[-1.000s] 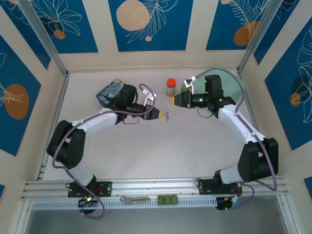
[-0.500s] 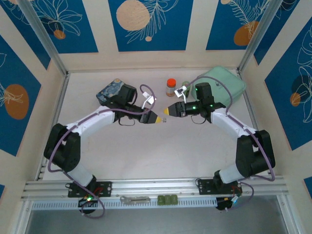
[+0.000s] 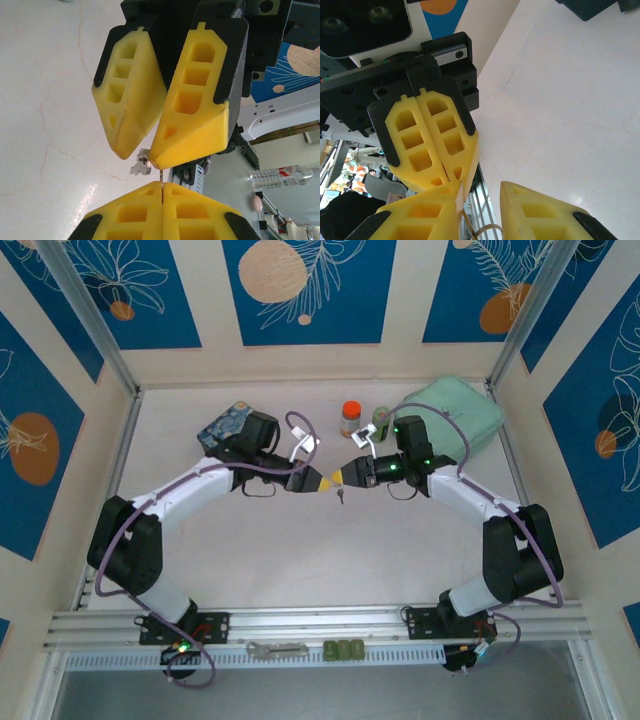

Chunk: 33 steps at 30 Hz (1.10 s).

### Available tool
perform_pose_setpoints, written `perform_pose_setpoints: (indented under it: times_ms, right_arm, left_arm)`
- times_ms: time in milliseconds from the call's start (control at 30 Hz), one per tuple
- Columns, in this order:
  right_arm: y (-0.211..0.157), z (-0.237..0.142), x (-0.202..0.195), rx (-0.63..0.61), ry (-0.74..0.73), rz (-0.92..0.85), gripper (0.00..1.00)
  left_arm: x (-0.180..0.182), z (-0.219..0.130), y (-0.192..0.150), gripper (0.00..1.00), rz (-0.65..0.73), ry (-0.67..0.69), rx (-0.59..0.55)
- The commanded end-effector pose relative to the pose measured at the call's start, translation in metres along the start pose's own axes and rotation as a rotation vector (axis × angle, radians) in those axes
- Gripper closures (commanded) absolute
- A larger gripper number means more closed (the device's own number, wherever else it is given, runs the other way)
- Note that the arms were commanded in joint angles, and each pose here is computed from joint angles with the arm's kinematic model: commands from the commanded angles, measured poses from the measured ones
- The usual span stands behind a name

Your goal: Unlock a padlock with a key

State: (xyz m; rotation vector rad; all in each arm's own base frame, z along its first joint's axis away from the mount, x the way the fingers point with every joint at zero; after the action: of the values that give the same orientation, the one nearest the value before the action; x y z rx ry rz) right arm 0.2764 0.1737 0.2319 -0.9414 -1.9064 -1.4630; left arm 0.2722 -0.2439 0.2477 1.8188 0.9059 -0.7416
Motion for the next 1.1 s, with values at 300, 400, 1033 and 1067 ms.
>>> perform_pose_setpoints:
  times_ms: [300,400,1033,1067]
  right_arm:
    - [-0.012,-0.006,0.006,0.013,0.016,0.023,0.71]
    - [-0.012,-0.006,0.007,0.013,0.022,0.024,0.7]
    - [-0.014,-0.008,0.0,-0.022,-0.021,0.055,1.0]
    - [-0.015,-0.009,-0.004,-0.037,-0.038,0.073,1.0]
  left_arm:
    - [-0.008,-0.009,0.006,1.0,0.056,-0.003,-0.022]
    - [-0.009,-0.009,0.006,1.0,0.058,-0.005,-0.026]
    - [0.014,-0.03,0.005,0.12,-0.01,0.302,-0.192]
    - [0.022,-0.04,0.004,0.0,-0.043,0.379,-0.261]
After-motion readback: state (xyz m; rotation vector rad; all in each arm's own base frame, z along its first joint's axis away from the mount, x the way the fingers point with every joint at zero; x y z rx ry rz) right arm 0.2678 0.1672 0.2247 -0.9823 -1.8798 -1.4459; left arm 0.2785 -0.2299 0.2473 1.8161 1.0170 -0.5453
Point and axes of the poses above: each hand's point on the last joint's axis, 136 mm out from that joint toward the fingers, its own z axis out along the fingers, its own x axis along the line the jaws close on, y = z × x, the point moved 9 cm from there along -z, back along the fingers, and after that the axes turned 7 degrees about -z, right-handed, at the moved point
